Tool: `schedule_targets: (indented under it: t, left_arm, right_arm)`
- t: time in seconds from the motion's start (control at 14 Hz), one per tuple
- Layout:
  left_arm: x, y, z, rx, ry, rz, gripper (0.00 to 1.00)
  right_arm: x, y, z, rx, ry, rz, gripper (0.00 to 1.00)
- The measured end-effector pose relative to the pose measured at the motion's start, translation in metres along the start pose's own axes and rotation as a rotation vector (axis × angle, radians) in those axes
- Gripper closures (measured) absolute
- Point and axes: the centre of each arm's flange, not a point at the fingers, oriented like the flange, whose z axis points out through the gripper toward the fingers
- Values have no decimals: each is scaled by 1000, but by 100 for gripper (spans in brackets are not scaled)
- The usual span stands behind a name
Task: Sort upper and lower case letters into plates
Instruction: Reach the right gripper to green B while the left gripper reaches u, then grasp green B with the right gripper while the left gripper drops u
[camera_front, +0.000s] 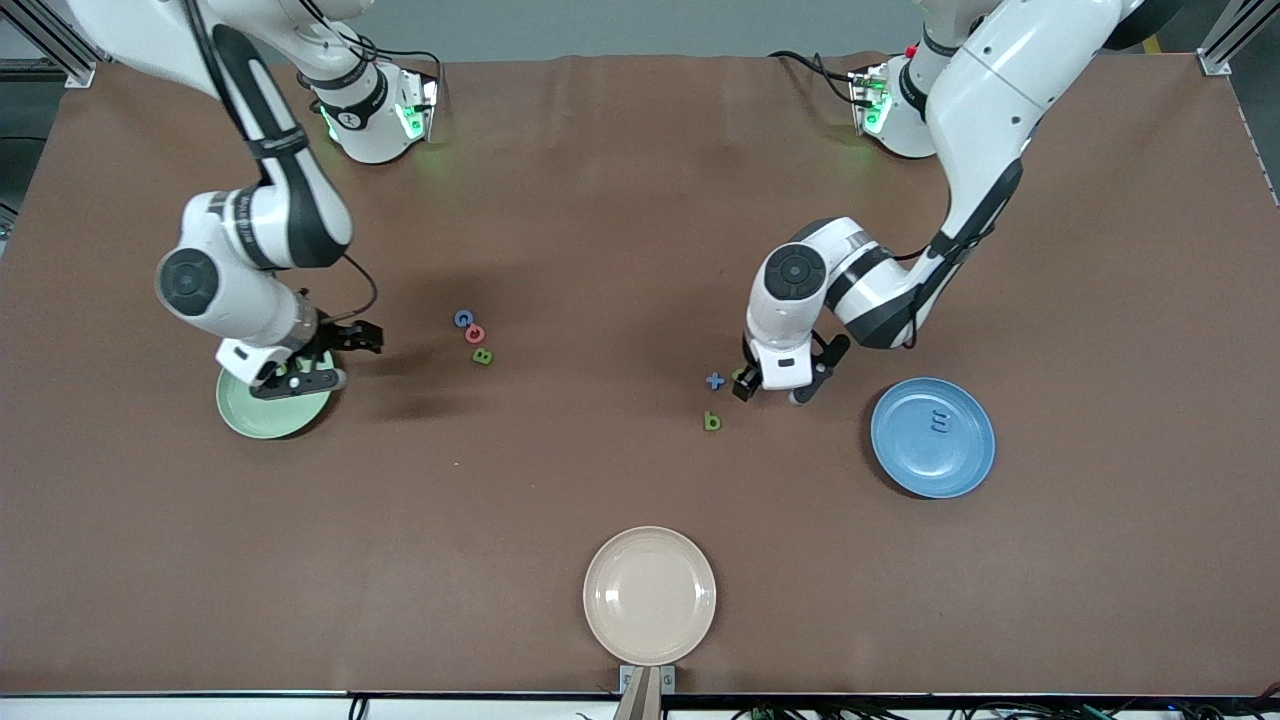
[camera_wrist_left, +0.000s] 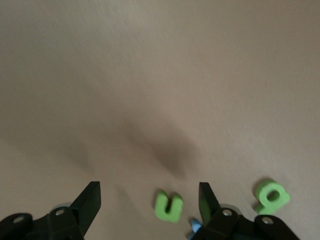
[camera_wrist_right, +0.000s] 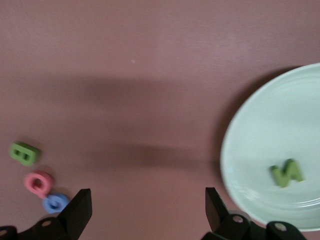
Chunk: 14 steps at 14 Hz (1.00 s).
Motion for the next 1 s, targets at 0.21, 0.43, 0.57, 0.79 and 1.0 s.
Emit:
schedule_targets:
  t: [0.21, 0.43, 0.57, 0.79, 1.0]
  left_arm:
    - [-9, 6, 13, 0, -4, 2, 19]
    - [-6, 7, 20, -6, -9, -3, 30]
    - [-6, 7, 21, -7, -11, -4, 39]
    - [-5, 10, 18, -18, -12, -6, 73]
    - [-3, 11, 17, -21, -11, -9, 73]
  right_arm:
    - [0, -57, 12, -1, 46, 145, 0]
    - [2, -97, 41, 10, 91, 245, 0]
    - [2, -117, 58, 9, 87, 286, 0]
    - [5, -133, 67, 7, 82, 335, 0]
    - [0, -146, 79, -3, 66, 347, 1]
